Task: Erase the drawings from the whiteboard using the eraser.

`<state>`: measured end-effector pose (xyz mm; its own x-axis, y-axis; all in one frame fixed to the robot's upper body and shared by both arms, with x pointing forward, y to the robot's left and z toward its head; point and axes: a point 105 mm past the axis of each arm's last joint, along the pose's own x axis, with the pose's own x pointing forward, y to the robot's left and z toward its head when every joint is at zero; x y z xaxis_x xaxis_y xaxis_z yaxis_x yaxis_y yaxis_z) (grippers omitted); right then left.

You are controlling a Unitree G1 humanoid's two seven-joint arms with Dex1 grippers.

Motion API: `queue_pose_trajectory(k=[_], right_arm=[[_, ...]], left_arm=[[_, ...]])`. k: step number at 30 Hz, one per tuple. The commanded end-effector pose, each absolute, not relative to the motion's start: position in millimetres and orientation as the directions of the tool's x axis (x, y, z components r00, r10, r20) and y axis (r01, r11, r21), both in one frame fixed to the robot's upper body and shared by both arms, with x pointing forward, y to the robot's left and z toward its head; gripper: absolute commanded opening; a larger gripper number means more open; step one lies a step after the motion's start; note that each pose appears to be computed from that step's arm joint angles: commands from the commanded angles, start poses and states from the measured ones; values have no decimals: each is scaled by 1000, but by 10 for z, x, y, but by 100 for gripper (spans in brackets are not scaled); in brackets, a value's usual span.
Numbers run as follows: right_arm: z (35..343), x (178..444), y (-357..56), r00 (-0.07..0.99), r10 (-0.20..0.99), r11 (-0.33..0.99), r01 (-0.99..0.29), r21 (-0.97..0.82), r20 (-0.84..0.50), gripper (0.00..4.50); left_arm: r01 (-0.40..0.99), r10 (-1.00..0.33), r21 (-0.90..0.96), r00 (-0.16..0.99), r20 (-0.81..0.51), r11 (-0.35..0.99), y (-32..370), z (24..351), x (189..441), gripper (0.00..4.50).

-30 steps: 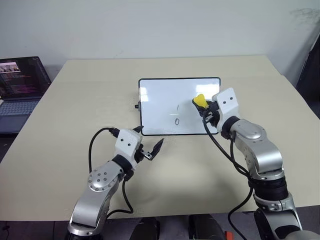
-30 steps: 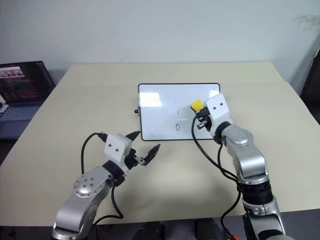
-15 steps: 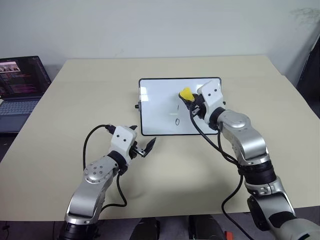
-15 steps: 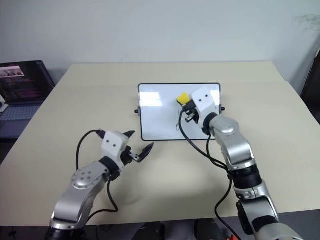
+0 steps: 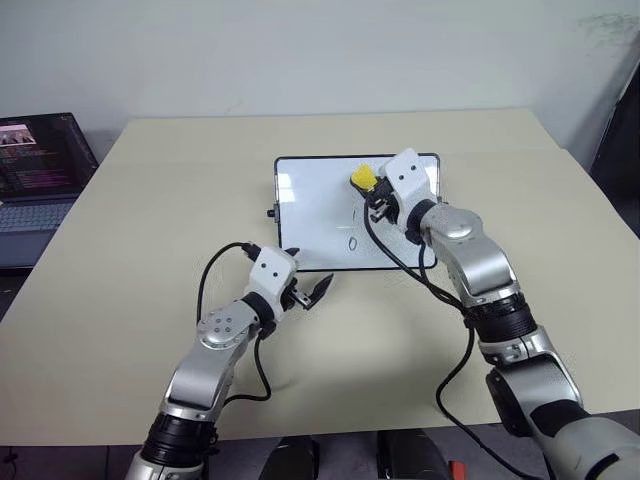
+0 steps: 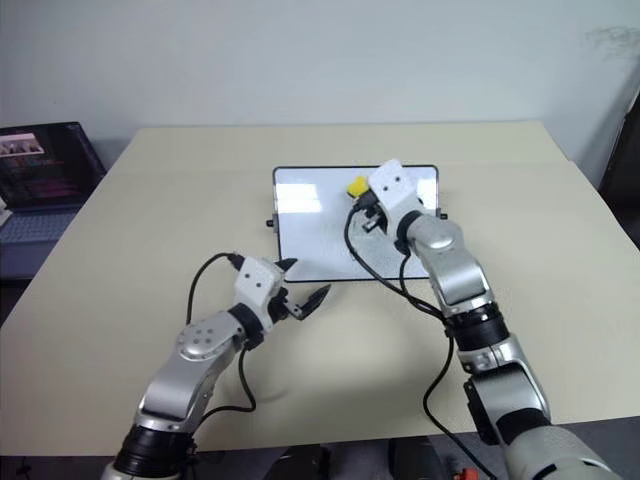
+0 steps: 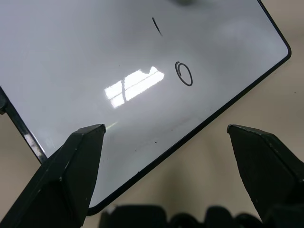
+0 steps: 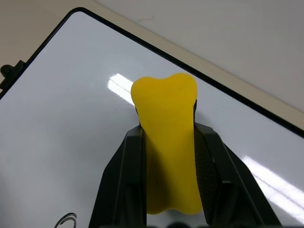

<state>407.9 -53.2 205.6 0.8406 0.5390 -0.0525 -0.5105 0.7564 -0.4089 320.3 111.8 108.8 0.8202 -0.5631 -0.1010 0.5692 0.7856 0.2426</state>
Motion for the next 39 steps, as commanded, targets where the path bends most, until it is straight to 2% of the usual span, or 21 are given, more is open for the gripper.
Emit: queue_pose_trajectory(k=[1,14,27,33,39], right_arm=[[2192,4082,-476,836,548,730,-490,-477,-21,105],[1970,3995,-383,819,561,654,-530,-539,-124,105],[1600,3779,-366,771,575,618,-628,-473,-272,105],[1709,3768,-422,787,574,642,-604,-472,-225,105],[2019,3783,-460,815,574,712,-547,-440,-83,105]], left_arm=[[569,-577,271,815,-57,777,1091,1243,3188,450],[563,-576,282,816,-40,777,1063,1386,3126,450],[546,-568,289,823,-9,787,1066,1493,3116,450],[548,-570,287,822,-11,786,1066,1451,3107,450],[558,-580,287,814,-9,779,1040,1438,3125,450]])
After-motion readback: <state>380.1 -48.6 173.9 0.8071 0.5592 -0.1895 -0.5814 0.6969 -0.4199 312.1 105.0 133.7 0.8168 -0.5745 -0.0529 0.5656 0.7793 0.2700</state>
